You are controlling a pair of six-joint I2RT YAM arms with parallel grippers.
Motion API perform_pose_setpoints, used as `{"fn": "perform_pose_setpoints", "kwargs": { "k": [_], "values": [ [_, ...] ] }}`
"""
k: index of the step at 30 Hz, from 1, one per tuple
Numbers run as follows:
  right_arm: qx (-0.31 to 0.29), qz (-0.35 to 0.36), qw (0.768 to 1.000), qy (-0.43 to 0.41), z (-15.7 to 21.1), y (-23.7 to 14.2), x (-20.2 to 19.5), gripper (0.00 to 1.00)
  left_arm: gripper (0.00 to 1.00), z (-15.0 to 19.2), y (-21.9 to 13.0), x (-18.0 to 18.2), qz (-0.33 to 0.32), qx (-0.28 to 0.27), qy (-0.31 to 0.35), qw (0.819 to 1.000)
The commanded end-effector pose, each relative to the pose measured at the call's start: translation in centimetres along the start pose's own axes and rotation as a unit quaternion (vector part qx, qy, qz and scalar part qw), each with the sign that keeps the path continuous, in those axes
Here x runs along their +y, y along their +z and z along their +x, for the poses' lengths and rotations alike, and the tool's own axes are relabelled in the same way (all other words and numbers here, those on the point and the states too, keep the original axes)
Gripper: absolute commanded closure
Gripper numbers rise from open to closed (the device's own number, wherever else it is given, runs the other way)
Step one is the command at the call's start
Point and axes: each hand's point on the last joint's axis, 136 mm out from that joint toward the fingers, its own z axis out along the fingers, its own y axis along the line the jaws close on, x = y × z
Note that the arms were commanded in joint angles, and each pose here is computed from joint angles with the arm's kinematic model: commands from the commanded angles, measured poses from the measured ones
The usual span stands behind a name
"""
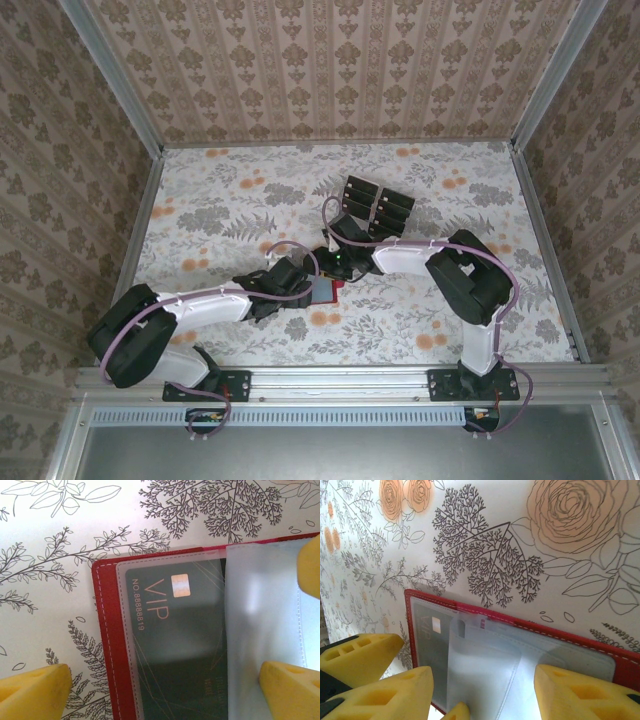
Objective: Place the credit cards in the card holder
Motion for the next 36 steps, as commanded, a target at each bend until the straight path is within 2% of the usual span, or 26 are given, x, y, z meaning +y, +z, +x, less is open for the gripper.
{"fn": "perform_pose_setpoints", "kwargs": {
  "k": [1, 28, 36],
  "values": [
    [0.011, -0.006, 1.000, 0.008, 0.6, 0.7, 0.2, 0.44, 0.02, 0.6, 0.1, 0.7, -0.015, 0.003, -0.001, 1.000],
    [0.016, -0.035, 0.998, 0.044, 0.8, 1.7, 0.8, 0.43, 0.01, -0.9, -1.4, 0.7, -0.007, -0.025, -0.010, 1.000],
    [0.018, -0.040, 0.998, 0.047, 0.9, 1.7, 1.0, 0.43, 0.00, -0.1, -0.7, 1.0, -0.012, -0.015, -0.011, 1.000]
  ]
}}
